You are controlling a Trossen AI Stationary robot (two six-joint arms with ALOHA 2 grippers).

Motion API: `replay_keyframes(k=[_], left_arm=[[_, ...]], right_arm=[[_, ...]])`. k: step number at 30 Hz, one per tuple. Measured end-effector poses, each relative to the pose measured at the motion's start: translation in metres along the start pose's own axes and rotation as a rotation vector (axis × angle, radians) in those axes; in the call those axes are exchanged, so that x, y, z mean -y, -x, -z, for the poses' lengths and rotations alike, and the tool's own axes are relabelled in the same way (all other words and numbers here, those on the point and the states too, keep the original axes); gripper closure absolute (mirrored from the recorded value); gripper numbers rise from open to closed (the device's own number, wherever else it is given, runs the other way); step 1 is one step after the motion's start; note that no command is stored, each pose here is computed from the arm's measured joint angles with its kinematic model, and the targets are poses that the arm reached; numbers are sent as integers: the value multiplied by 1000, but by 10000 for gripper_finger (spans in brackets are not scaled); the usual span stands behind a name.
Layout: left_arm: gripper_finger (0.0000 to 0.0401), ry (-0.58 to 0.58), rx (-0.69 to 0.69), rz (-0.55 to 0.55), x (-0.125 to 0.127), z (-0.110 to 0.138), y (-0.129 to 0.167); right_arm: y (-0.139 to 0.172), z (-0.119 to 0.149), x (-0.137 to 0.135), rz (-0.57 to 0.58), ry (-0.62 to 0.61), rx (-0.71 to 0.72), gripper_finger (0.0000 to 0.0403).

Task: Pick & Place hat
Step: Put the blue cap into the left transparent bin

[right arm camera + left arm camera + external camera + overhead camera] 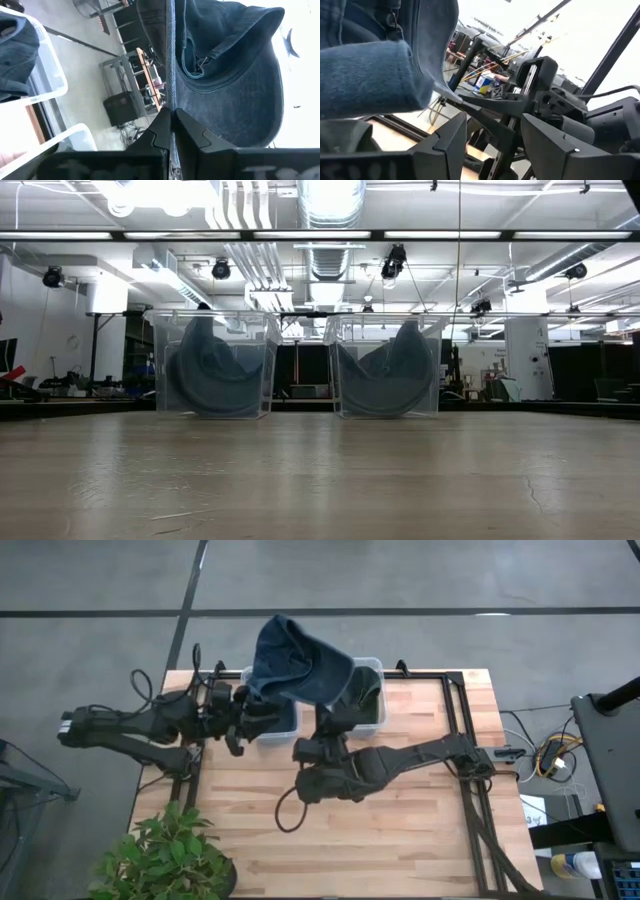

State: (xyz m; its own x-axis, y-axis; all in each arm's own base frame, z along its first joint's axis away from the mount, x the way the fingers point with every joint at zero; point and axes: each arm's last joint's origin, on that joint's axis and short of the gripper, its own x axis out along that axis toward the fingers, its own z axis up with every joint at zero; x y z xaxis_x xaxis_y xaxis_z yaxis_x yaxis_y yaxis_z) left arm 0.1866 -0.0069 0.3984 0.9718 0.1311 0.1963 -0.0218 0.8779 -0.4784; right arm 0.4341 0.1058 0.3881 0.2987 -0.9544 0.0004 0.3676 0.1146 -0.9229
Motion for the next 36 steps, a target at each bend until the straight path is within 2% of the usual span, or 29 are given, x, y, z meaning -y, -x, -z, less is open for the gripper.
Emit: replay_keyframes(k=[9,20,23,36], left_arm=[[220,119,24,-58,-3,6,-12],[220,121,98,-144,-6,9,-21],[220,141,115,-143,-6,10,-25],[220,103,135,-155,-7,14,-34]], right_arm=[[0,-7,5,0,18,1,394],[2,-8,2,-2,24,4,394],[4,-8,1,-4,22,9,394],[20,-9,-2,-43,4,59,394]])
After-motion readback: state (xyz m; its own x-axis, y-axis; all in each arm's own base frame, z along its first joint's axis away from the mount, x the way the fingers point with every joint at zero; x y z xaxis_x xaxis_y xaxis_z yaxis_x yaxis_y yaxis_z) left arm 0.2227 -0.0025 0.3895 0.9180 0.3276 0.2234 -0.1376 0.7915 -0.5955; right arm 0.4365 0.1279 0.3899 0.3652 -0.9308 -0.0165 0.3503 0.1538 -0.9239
